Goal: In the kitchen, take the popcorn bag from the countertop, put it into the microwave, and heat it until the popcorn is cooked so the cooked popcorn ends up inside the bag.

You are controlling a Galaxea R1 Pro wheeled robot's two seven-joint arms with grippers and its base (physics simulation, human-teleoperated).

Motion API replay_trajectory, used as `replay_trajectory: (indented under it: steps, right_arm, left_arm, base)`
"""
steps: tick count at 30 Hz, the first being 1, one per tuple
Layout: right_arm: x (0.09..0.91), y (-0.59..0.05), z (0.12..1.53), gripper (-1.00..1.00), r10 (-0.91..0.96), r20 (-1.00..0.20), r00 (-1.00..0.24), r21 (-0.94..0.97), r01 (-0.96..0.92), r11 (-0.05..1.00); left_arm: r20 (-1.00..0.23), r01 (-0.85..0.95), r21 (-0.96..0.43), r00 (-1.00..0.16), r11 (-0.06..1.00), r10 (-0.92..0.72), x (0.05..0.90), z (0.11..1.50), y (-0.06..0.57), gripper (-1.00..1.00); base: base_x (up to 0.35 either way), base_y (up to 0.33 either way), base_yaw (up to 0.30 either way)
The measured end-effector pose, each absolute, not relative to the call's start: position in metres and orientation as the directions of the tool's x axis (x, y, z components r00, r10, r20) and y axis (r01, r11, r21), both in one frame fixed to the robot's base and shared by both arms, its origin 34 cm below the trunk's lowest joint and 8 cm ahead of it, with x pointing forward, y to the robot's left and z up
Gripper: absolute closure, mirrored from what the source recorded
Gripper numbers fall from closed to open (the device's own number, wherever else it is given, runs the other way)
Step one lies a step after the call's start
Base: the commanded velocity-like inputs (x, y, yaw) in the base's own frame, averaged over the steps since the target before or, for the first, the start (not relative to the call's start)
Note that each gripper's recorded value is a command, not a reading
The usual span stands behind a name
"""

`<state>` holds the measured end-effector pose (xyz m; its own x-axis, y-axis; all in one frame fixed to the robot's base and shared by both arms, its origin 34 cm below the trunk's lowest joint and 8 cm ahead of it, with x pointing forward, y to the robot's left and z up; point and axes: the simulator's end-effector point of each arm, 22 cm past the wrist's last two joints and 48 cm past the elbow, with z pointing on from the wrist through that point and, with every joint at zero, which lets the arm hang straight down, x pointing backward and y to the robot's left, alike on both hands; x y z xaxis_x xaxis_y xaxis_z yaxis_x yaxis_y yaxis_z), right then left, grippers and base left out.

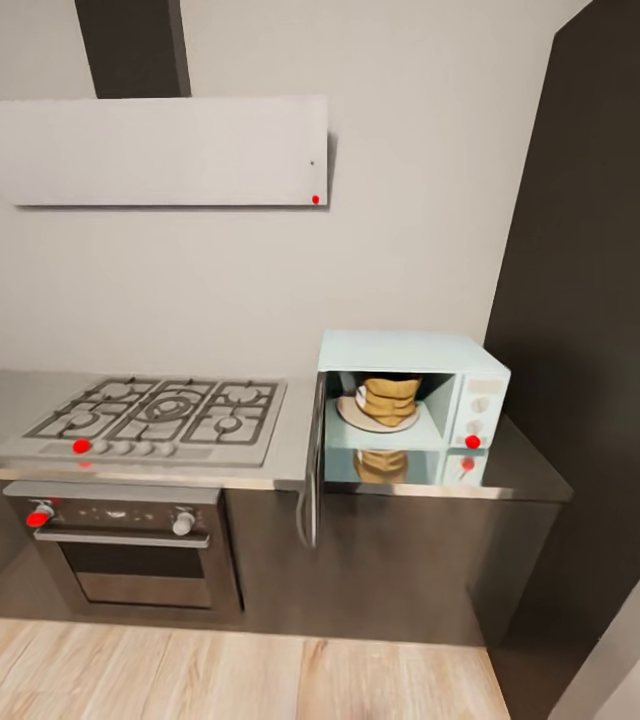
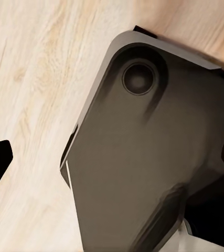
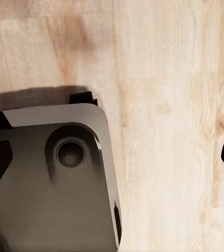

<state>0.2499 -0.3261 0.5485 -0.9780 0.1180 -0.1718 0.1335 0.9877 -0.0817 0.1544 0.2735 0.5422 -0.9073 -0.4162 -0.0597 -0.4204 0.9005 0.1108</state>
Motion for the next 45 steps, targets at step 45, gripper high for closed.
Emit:
replay_trajectory:
  steps: [45]
  right_arm:
    - [0.253, -0.327, 0.549, -1.0, 0.118, -0.182, -0.976, -0.082, 0.134, 0.988]
  left_arm:
    - [-0.823, 0.118, -0.424, -0.465, 0.898, -0.327, 0.693, 0.971, 0.147, -1.0]
  base:
    - [0.05, 0.0, 0.0]
